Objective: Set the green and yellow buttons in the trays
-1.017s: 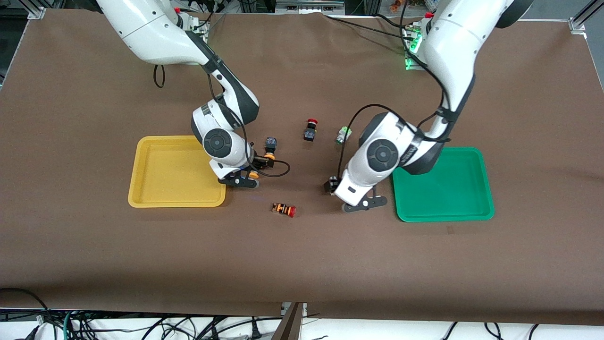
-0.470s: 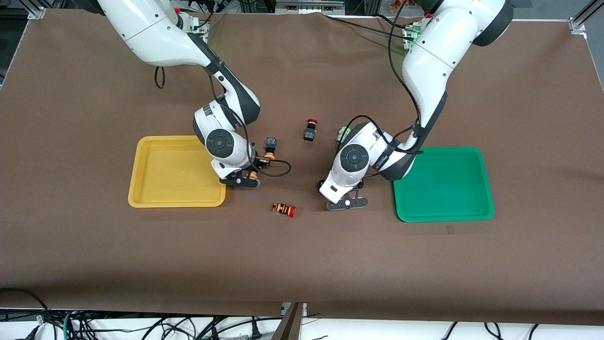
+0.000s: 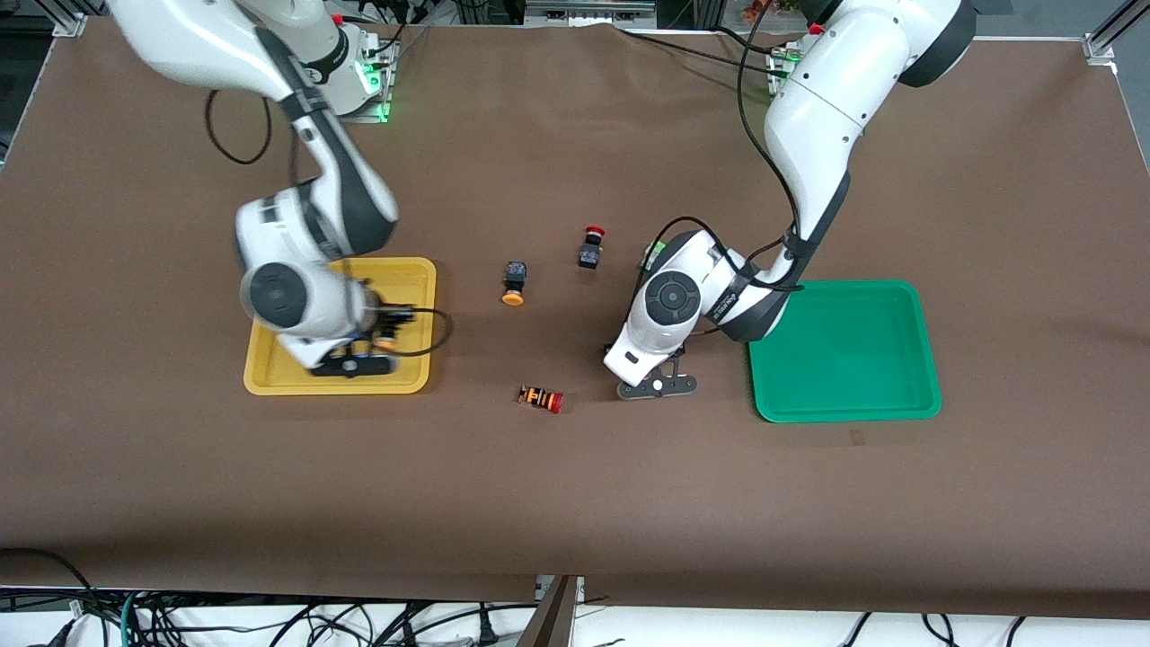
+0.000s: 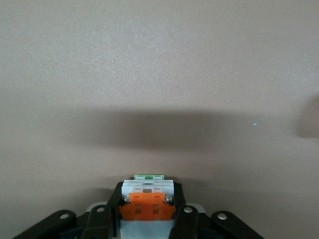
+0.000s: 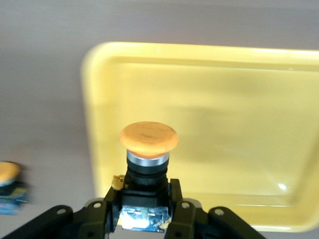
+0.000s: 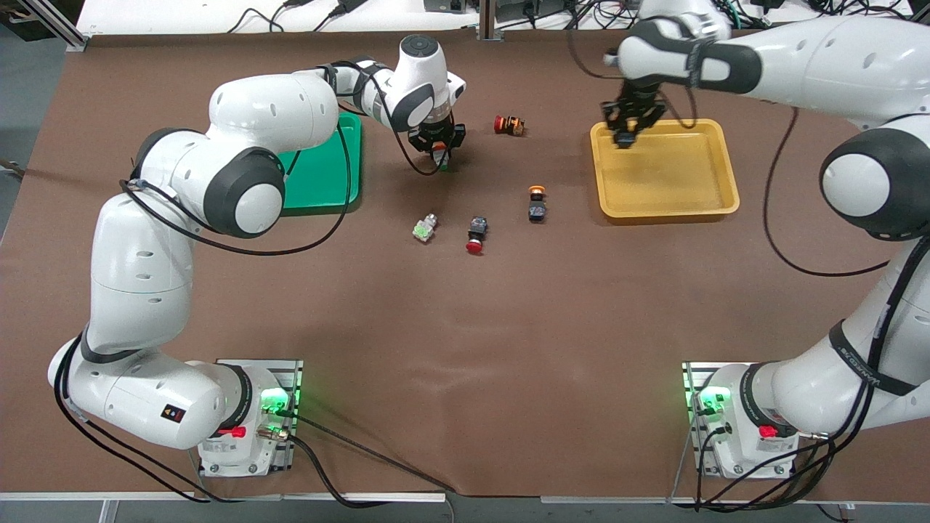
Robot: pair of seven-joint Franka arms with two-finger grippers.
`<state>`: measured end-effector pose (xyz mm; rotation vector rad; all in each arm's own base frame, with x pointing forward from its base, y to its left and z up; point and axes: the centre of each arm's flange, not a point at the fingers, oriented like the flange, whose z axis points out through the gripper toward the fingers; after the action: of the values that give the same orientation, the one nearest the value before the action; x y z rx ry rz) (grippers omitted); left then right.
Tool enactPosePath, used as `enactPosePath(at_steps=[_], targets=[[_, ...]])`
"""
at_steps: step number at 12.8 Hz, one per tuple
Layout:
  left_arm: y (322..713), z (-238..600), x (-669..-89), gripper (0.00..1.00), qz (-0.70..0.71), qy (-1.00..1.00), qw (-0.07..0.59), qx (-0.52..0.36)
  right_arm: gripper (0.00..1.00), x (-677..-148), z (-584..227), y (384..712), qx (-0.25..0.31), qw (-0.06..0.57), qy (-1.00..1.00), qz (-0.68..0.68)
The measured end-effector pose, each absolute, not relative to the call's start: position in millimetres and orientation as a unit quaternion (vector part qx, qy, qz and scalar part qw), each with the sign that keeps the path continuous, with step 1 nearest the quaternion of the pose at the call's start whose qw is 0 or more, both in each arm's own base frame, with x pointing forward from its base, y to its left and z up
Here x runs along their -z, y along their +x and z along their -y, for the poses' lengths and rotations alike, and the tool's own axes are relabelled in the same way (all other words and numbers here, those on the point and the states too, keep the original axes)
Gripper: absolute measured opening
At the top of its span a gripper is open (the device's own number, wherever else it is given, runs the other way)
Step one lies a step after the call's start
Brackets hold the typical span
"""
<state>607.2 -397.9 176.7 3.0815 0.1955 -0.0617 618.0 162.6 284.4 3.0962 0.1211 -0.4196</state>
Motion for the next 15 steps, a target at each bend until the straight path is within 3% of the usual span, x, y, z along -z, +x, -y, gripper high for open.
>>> enactPosePath(at_steps=[3,8,11,13,14,15], targets=[[624.6,384.3,-202.5,0.41,-0.074,0.997,0.024,0.01,0.42,-251.8,-56.5,618.5,0.167,0.017,0.984,-0.055],[682.3,209.6,-278.7,0.41,0.031,0.996,-0.024,0.074,0.42,-197.5,-13.1,590.9,0.174,0.022,0.984,-0.032],[672.9,137.0,-239.4,0.41,0.072,0.987,-0.024,0.139,0.7,-206.0,-26.5,597.0,0.158,0.018,0.986,-0.043],[654.3,121.3,-201.1,0.41,0.081,0.984,-0.019,0.157,0.93,-247.3,-76.9,611.7,0.137,0.002,0.987,-0.081],[648.1,121.9,-191.2,0.48,0.085,0.984,-0.017,0.158,1.0,-271.5,-111.9,614.8,0.13,-0.008,0.986,-0.105],[645.6,124.1,-189.7,0.58,0.088,0.983,-0.016,0.157,1.0,-289.4,-147.2,612.8,0.123,-0.015,0.985,-0.119]])
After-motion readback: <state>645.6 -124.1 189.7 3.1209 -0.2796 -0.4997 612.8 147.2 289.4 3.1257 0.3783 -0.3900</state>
